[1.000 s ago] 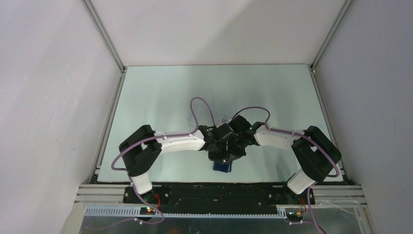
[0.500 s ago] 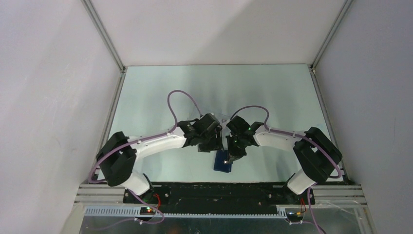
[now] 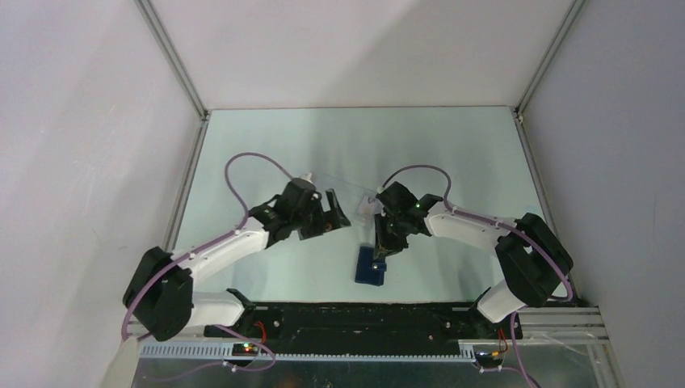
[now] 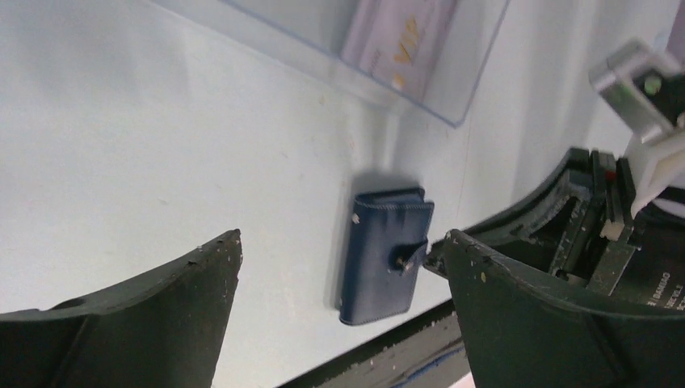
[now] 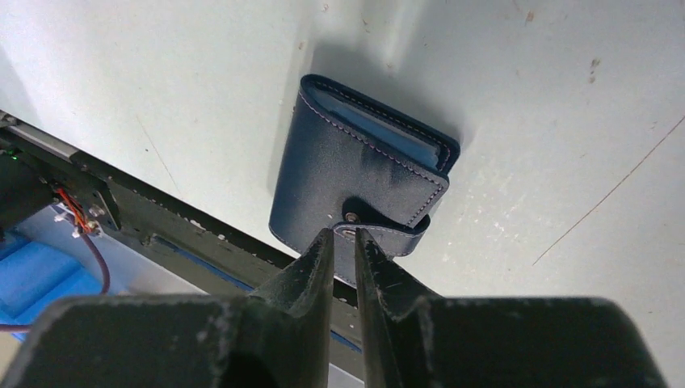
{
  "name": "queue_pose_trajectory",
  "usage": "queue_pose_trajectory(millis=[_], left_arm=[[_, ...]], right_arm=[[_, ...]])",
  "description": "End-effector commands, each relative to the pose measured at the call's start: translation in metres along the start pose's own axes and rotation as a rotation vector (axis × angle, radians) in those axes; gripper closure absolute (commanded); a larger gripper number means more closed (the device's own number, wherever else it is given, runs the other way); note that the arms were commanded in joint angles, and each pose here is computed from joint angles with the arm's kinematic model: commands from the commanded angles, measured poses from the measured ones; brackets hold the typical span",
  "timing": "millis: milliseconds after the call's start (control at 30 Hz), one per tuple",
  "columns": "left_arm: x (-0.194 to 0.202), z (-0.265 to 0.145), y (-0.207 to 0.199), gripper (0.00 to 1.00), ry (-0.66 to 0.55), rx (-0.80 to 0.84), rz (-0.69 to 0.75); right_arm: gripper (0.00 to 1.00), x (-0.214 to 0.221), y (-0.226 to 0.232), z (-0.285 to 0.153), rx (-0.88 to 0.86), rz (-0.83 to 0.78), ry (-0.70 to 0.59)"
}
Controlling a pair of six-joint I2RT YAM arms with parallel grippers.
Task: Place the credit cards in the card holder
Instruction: Reset both arms
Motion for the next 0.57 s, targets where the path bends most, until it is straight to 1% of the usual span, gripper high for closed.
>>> queue_pose_trajectory(millis=[0,33,67,100,133,167,200,233,267,300,333,367,400,433,467,500,533], left_arm=[[-0.041,-0.018,0.017,0.01,-0.167,0.044,-0.014],[-0.048,-0.023,0.020,0.01,-0.202,0.042,-0.005],[-0.056,-0.026,0.031,0.01,-0.241,0.004,-0.017],[-0.062,-0.033,0.034,0.01,-0.280,-0.005,0.002],[-0.073,-0.040,0.044,0.01,-0.341,-0.048,-0.003],[-0.080,-0.044,0.053,0.00,-0.385,-0.097,0.012],[-0.087,-0.050,0.061,0.00,-0.422,-0.128,0.004],[-0.093,-0.053,0.069,0.00,-0.454,-0.167,0.011],[-0.101,-0.058,0.080,0.00,-0.484,-0.199,-0.008],[-0.108,-0.061,0.087,0.00,-0.511,-0.228,-0.010],[-0.114,-0.065,0.099,0.00,-0.535,-0.263,-0.028],[-0.121,-0.068,0.106,0.00,-0.570,-0.297,-0.027],[-0.129,-0.072,0.117,0.00,-0.600,-0.331,-0.044],[-0.133,-0.075,0.126,0.00,-0.625,-0.376,-0.042],[-0.139,-0.080,0.133,0.00,-0.663,-0.398,-0.050],[-0.140,-0.082,0.141,0.00,-0.680,-0.431,-0.033],[-0.147,-0.090,0.143,0.00,-0.730,-0.437,-0.032]], right_arm=[[0.80,-0.016,0.013,-0.017,-0.044,-0.030,-0.060],[0.79,-0.017,0.014,-0.017,-0.046,-0.034,-0.067],[0.78,-0.021,0.014,-0.018,-0.048,-0.033,-0.078],[0.75,-0.024,0.014,-0.019,-0.046,-0.039,-0.092],[0.72,-0.029,0.014,-0.020,-0.047,-0.038,-0.107],[0.63,-0.036,0.011,-0.023,-0.044,-0.038,-0.139],[0.58,-0.040,0.010,-0.025,-0.040,-0.038,-0.160],[0.46,-0.050,0.006,-0.031,-0.022,-0.038,-0.213],[0.40,-0.056,0.004,-0.035,-0.013,-0.039,-0.245],[0.28,-0.069,-0.004,-0.043,0.020,-0.039,-0.318],[0.22,-0.075,-0.009,-0.047,0.042,-0.036,-0.359],[0.13,-0.089,-0.020,-0.058,0.068,-0.022,-0.432],[0.06,-0.095,-0.026,-0.064,0.072,-0.014,-0.465],[0.03,-0.111,-0.039,-0.073,0.099,0.012,-0.531],[0.01,-0.116,-0.048,-0.078,0.109,0.025,-0.560],[0.01,-0.128,-0.064,-0.085,0.133,0.051,-0.609],[0.01,-0.133,-0.072,-0.091,0.145,0.063,-0.638]])
Point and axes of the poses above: each gripper's point midway between its finger pads, its own z axis out along the fingers, its own y axis along the line the jaws close on, x = y × z, the point moved 4 cm from there along -z, back along the fingers, and after that the axes turned 6 degrees about z, right-handed, at the moved point
